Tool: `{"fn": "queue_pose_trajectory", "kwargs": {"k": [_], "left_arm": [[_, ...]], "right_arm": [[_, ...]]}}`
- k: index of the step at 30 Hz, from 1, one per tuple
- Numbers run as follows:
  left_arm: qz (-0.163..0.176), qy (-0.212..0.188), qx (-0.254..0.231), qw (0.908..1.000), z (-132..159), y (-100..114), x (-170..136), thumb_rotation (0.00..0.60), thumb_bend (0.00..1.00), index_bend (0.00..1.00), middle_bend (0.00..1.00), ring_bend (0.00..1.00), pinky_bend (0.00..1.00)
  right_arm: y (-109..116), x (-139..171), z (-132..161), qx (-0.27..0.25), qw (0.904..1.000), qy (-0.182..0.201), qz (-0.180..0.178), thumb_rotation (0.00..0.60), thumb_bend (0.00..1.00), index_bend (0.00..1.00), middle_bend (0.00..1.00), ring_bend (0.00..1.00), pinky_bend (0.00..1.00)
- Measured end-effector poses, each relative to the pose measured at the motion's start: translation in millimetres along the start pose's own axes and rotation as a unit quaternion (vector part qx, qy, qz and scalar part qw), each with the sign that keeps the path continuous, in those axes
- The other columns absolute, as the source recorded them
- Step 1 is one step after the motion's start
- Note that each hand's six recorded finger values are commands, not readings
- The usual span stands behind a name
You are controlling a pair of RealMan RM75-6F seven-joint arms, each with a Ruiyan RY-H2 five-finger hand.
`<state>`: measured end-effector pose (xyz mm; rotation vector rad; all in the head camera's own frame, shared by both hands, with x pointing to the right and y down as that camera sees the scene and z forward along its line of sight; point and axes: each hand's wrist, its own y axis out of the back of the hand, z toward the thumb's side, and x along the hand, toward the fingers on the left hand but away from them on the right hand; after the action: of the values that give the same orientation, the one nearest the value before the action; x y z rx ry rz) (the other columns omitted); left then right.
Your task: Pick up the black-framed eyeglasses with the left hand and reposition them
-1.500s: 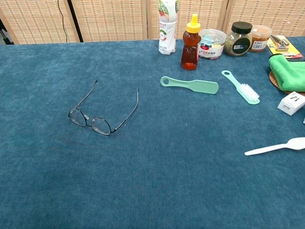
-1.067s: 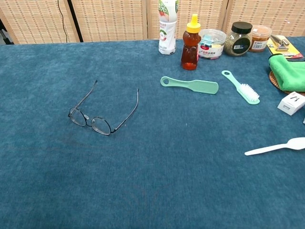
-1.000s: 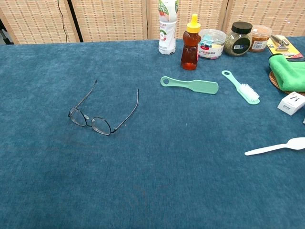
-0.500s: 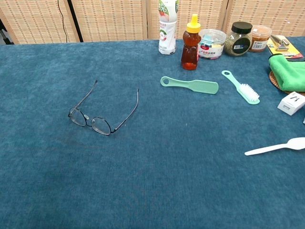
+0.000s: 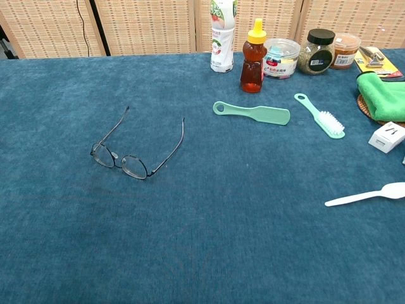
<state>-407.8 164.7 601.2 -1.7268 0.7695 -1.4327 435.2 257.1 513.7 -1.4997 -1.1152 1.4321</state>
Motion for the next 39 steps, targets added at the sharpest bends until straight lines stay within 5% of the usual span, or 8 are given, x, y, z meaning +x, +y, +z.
{"fn": "queue_pose_trajectory", "kwargs": {"k": [8,26,39], "left_arm": [[-0.038,-0.053,0.002,0.9979,34,-15,31,0.484,0.23,0.29,0.22,0.13,0.08],[-0.100,-0.105,-0.003,0.9894,102,-63,77,0.484,0.23,0.29,0.21,0.13,0.08],[-0.131,-0.116,0.021,0.9843,114,-84,65,0.484,0.23,0.29,0.22,0.16,0.08]], "right_arm": [[3,5,-4,0.003,0.9999,-0.010,-0.003,0.600,0.31,0.23,0.07,0.09,0.17],[9,15,-13,0.007,0.9995,-0.029,-0.010,0.600,0.31,0.23,0.07,0.09,0.17],[13,22,-17,0.008,0.9991,-0.038,-0.016,0.600,0.31,0.23,0.07,0.09,0.17]]}}
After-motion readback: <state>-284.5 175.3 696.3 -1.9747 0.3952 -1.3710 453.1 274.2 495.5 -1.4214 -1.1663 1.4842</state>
